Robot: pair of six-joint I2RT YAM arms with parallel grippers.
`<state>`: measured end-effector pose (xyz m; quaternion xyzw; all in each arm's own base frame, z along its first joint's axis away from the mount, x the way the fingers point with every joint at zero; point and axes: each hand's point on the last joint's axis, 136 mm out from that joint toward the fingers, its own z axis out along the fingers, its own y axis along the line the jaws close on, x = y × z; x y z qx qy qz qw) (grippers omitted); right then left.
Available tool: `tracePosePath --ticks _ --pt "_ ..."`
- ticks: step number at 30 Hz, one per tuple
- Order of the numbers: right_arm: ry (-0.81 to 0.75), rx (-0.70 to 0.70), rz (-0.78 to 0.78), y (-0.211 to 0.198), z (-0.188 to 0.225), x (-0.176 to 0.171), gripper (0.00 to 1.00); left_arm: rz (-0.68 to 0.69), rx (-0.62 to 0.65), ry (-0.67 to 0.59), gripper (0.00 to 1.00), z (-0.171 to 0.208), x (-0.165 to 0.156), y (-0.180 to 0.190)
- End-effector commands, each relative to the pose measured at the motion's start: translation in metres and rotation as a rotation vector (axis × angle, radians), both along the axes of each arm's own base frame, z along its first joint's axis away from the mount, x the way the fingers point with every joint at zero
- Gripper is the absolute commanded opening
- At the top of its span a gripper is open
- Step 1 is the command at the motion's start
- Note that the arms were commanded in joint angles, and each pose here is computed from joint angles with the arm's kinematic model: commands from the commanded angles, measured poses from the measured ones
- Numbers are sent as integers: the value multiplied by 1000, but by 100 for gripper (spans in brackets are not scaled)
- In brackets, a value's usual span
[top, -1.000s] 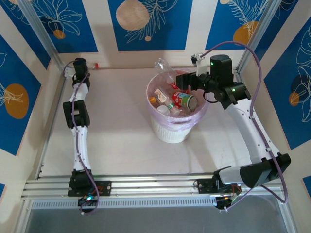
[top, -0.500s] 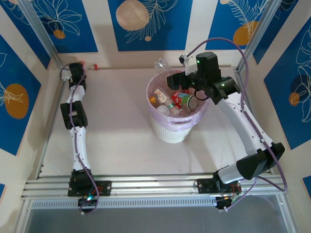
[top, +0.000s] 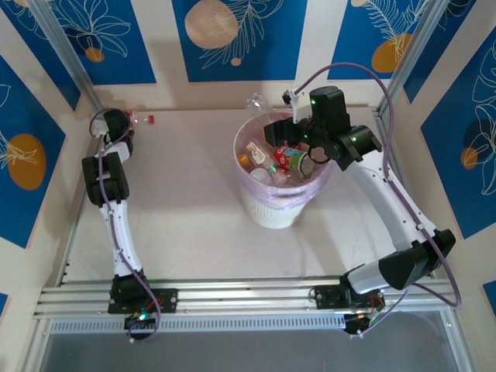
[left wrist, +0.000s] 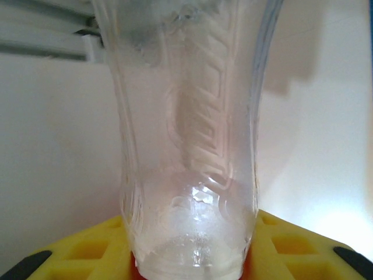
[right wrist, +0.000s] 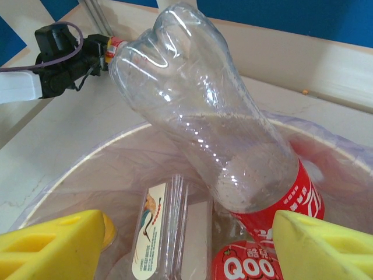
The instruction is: Put the plastic bottles in the bin
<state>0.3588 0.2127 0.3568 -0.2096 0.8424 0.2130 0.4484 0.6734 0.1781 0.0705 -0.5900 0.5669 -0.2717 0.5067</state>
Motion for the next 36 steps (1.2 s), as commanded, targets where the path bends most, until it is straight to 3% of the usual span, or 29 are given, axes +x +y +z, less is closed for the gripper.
tracePosePath --ticks 1,7,14,25,29,36 --pt "-58 6 3 -5 12 -8 77 -33 -24 -4 39 3 -25 -21" --pt "-76 38 -4 -10 16 -13 77 -130 -50 4 39 10 -78 -79" --pt "-66 98 -9 -19 28 -29 77 -311 -36 -19 39 57 -131 -142" --pt "-32 127 -34 -35 30 -46 78 -632 191 -10 40 183 -215 -222" --pt "-40 155 -60 -45 37 -49 78 -745 249 -83 41 243 -247 -252" --pt "-44 175 -108 -64 44 -51 78 -929 202 -249 40 330 -304 -310"
